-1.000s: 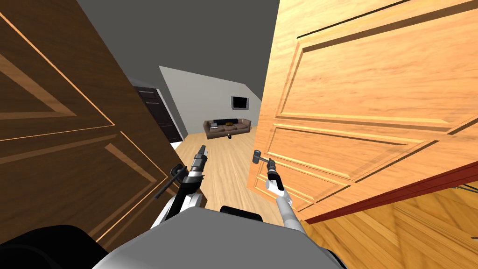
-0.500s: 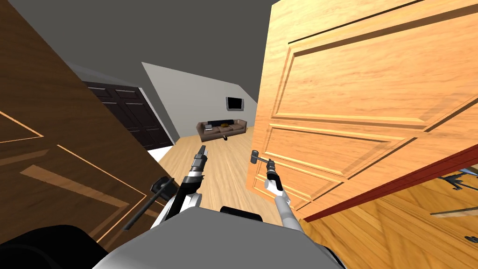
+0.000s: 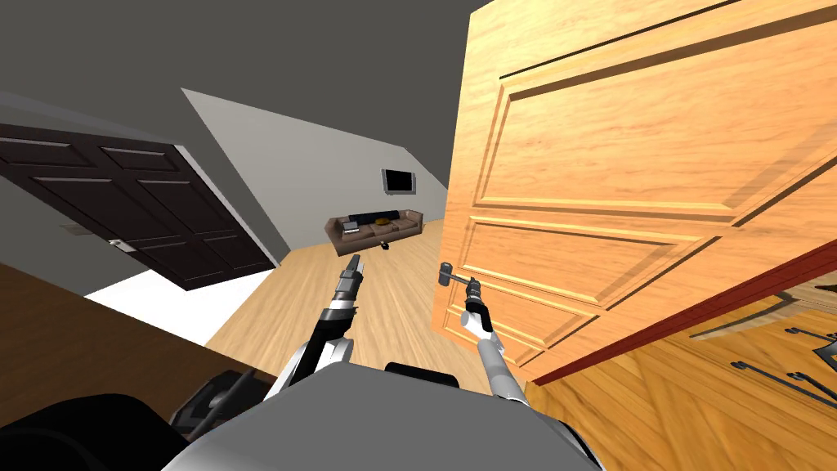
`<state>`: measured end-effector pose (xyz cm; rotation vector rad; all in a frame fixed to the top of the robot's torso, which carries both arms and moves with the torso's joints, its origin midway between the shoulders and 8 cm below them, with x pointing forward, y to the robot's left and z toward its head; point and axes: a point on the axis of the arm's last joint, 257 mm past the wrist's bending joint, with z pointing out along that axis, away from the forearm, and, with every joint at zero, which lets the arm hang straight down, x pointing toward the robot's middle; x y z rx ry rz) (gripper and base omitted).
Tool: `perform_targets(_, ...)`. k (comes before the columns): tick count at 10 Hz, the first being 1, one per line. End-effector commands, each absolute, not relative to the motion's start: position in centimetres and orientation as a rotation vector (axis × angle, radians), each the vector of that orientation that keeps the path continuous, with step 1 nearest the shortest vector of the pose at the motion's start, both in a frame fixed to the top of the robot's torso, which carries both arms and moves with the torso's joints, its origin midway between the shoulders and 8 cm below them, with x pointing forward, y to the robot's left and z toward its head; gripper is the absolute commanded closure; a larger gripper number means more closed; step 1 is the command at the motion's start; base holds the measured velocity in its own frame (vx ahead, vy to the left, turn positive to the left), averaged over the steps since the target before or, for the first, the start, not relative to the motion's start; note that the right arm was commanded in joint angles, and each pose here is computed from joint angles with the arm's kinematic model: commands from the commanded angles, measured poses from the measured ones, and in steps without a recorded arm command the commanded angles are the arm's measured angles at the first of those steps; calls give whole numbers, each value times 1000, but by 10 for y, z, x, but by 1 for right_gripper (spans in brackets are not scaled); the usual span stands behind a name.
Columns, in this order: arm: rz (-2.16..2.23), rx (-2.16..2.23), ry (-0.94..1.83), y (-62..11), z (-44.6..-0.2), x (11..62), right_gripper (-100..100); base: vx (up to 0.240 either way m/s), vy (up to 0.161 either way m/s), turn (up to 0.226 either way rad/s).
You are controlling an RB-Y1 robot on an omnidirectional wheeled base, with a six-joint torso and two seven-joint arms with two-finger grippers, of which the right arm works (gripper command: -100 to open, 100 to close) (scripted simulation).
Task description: Push the door open
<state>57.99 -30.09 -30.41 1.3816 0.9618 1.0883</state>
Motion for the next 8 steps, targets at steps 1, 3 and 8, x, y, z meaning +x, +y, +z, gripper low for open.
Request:
perform_targets(1,1100,1379,945,-294,-296,584,100,134,143,-136)
perform_targets(3,1106,1392,940,-286,-298,585,100,117,170,-120)
perform_targets(8,1069,1389,929,-309,-302,581,100,44,45,-52)
